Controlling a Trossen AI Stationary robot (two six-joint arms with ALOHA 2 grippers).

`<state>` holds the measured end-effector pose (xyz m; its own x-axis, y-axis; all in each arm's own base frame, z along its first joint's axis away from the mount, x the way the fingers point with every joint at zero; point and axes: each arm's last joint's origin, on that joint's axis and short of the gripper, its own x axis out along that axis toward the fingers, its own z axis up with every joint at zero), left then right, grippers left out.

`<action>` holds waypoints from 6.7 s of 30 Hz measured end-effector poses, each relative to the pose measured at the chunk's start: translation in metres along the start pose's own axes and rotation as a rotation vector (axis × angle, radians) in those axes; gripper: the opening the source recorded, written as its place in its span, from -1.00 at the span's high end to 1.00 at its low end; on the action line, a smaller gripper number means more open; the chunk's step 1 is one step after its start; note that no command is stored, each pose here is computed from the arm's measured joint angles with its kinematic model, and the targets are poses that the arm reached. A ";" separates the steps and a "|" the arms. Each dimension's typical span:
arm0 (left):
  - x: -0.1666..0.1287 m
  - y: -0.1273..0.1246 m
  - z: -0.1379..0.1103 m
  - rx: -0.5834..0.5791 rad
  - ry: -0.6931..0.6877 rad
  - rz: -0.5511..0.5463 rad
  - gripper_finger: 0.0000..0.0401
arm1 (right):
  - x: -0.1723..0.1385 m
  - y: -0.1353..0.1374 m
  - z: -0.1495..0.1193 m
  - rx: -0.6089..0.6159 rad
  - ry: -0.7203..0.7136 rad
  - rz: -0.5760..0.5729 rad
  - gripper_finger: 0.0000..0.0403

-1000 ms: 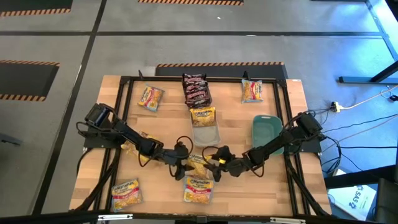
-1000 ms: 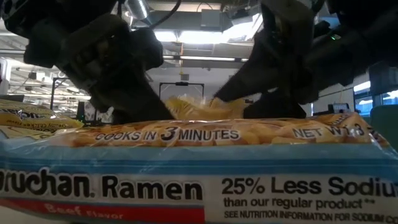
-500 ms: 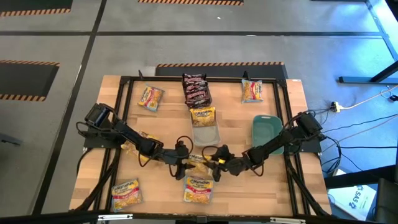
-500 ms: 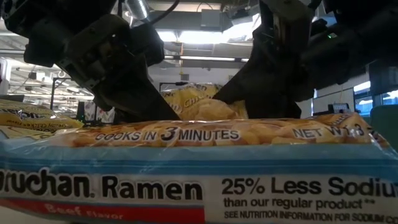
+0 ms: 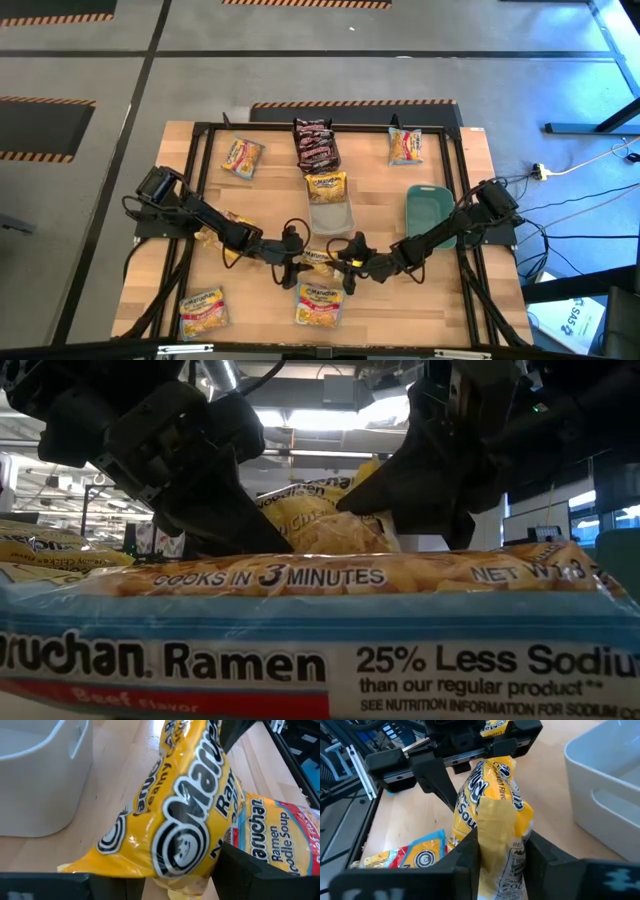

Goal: Sort Maruchan noodles

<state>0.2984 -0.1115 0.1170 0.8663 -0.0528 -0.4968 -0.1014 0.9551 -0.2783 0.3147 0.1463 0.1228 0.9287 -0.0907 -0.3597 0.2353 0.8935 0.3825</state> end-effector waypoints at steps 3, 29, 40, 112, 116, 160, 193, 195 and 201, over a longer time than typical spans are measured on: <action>0.000 0.000 0.000 -0.001 -0.003 0.001 0.09 | 0.000 0.000 0.000 -0.028 0.000 0.000 0.59; -0.058 -0.012 0.033 0.033 0.097 -0.089 0.09 | -0.023 0.012 0.039 -0.205 -0.088 0.029 0.59; -0.060 -0.017 0.032 0.059 0.078 -0.095 0.09 | -0.068 0.000 0.096 -0.306 -0.120 -0.091 0.58; -0.035 -0.007 0.030 0.205 -0.066 0.068 0.09 | 0.010 -0.146 0.116 -0.557 0.151 -0.301 -0.16; -0.035 -0.007 0.030 0.210 -0.066 0.068 0.09 | 0.000 -0.137 0.120 -0.574 0.160 -0.307 -0.15; -0.066 -0.033 0.092 0.318 0.177 0.151 -0.42 | -0.053 -0.020 0.083 -0.542 0.158 0.052 -0.15; -0.150 -0.070 -0.056 0.734 0.916 0.683 -0.41 | -0.052 -0.021 0.084 -0.524 0.135 -0.003 -0.15; -0.146 -0.065 -0.064 0.748 0.933 0.724 -0.41 | -0.052 -0.021 0.084 -0.524 0.133 -0.007 -0.15; -0.135 -0.059 -0.079 0.824 0.908 0.812 -0.40 | -0.052 -0.022 0.084 -0.526 0.122 -0.033 -0.15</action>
<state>0.1489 -0.1842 0.1356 0.0799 0.7038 -0.7059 0.1719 0.6879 0.7052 0.2852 0.0943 0.2048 0.8757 -0.0986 -0.4727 0.0595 0.9935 -0.0970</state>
